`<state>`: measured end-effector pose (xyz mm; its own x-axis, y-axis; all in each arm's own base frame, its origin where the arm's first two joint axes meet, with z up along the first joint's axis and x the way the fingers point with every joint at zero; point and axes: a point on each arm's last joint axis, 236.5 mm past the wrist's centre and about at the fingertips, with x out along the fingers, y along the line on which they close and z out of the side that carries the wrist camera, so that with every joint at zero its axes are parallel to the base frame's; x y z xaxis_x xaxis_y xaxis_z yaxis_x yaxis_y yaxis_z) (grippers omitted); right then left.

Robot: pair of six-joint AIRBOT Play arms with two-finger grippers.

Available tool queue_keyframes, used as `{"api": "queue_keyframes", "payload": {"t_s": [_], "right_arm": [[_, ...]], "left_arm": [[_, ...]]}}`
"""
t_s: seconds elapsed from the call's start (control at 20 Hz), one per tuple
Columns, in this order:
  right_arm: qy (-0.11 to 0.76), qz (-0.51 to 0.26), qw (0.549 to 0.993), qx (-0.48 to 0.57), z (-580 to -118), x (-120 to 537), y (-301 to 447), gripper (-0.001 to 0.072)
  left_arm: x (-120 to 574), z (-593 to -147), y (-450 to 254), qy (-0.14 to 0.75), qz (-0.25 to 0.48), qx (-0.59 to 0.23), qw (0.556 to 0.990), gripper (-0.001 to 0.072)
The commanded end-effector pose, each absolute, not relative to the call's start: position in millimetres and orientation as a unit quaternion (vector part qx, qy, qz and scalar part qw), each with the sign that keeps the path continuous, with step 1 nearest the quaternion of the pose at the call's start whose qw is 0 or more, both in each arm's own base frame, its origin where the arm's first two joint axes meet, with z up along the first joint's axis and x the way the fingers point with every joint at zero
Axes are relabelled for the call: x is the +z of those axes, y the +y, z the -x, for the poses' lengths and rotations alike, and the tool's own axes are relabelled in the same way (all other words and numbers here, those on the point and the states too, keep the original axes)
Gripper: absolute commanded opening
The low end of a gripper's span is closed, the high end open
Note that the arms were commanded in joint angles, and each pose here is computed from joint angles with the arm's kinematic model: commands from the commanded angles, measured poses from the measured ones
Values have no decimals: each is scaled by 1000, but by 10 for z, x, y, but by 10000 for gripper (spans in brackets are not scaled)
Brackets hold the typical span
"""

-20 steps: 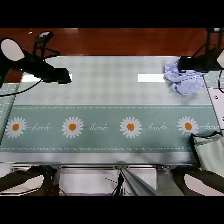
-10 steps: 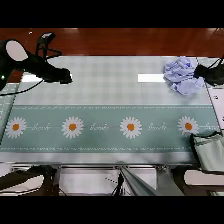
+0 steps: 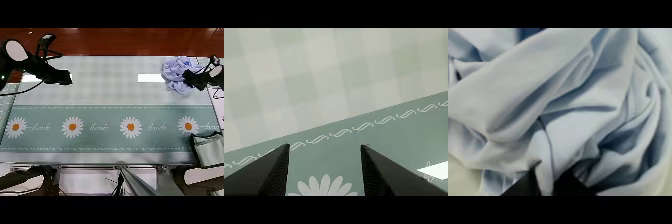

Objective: Fold the shirts.

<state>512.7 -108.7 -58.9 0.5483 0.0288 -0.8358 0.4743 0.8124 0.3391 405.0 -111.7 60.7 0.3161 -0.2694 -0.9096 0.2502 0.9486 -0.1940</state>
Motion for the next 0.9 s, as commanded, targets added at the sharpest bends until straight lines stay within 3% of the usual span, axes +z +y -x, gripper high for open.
{"api": "queue_keyframes", "payload": {"t_s": [0.0, 0.2, 0.45, 0.65, 0.85], "right_arm": [[409, -260, 873, -49, -5304, 136, -739, 25], [282, -171, 939, 97, -5119, 1955, 95, 24], [110, -111, 968, 195, -4224, 3773, 914, 24], [77, -106, 960, 249, -3557, 4211, 1264, 24], [171, -70, 936, 300, -3330, 3768, 1629, 23]], "left_arm": [[690, -3998, -1116, 569, 6, -164, 806, 543], [1276, -3961, -1128, 551, -8, -178, 815, 543], [2626, -3823, -1195, 431, -19, -209, 878, 543], [3574, -3436, -1141, 314, -29, -213, 925, 543], [3769, -3063, -1083, 295, -37, -214, 930, 543]]}}
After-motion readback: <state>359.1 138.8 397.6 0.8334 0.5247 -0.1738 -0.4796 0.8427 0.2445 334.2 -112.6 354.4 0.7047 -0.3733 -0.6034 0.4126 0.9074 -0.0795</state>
